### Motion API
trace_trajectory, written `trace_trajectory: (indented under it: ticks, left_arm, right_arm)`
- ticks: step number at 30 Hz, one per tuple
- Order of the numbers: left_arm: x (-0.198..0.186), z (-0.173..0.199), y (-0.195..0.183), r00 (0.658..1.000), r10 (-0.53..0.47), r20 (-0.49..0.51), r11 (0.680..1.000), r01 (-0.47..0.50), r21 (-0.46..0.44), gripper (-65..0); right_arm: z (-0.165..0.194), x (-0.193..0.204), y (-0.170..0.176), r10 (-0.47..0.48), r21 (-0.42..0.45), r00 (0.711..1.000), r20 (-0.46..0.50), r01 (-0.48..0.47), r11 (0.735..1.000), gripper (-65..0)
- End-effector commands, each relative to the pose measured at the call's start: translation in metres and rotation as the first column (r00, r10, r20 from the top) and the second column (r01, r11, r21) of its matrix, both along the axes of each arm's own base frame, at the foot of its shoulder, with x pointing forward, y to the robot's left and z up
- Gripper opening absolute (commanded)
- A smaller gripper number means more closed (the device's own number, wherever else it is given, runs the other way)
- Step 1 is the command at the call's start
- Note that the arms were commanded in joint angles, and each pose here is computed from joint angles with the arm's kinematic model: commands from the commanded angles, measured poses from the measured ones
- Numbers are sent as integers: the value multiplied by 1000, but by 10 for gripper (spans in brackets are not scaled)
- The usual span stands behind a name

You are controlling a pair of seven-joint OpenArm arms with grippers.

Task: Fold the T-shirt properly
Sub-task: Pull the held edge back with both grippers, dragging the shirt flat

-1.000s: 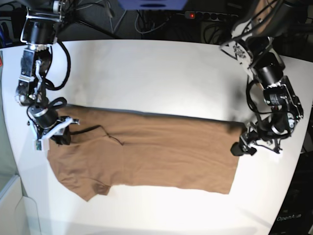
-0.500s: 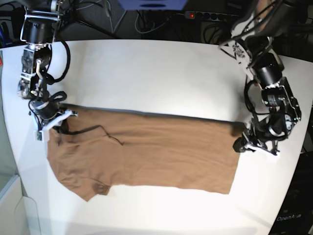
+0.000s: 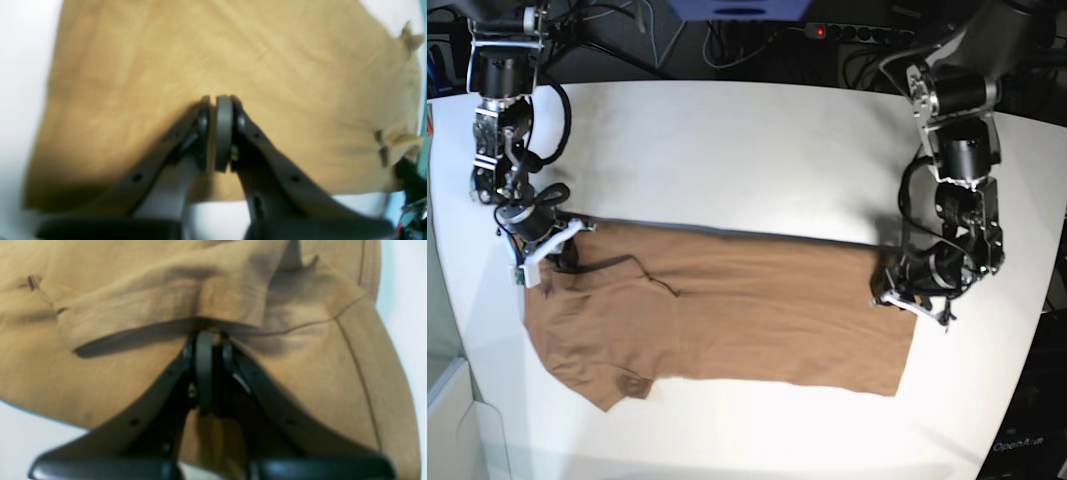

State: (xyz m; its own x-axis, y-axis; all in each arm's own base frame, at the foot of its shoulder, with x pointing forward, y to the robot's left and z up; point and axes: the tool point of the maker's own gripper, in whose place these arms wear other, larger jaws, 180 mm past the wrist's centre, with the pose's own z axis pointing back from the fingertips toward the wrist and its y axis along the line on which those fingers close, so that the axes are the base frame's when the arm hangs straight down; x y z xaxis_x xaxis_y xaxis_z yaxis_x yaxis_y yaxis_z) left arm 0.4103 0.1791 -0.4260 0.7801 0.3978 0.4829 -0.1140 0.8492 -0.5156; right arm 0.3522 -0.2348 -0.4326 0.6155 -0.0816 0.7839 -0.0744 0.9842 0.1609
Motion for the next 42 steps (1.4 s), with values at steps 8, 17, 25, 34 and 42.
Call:
trace_trajectory:
  ticks: [8,17,25,34,42]
  left_arm:
    - [-15,-4,29,996,-70,-60,991,76,110,-626]
    - [-42,-30,33,968,-183,-173,947,221,234,-627]
    - [-76,-54,42,945,-201,-257,919,273,284,-627]
    - [-117,-80,42,919,-210,-334,915,305,264,-627]
    - [-145,-87,36,907,-237,-349,903,338,264,-627]
  right_arm:
    - [2,1,-11,-18,-9,1000,6,18,1000,-625]
    - [-16,-28,-17,-25,-17,999,-31,24,1000,-628]
    - [-37,-68,-20,-41,-16,998,-50,40,999,-628]
    - [-31,-96,-9,2,-32,999,-50,-4,999,-630]
    - [-35,-120,-5,18,-37,997,-81,-21,999,-630]
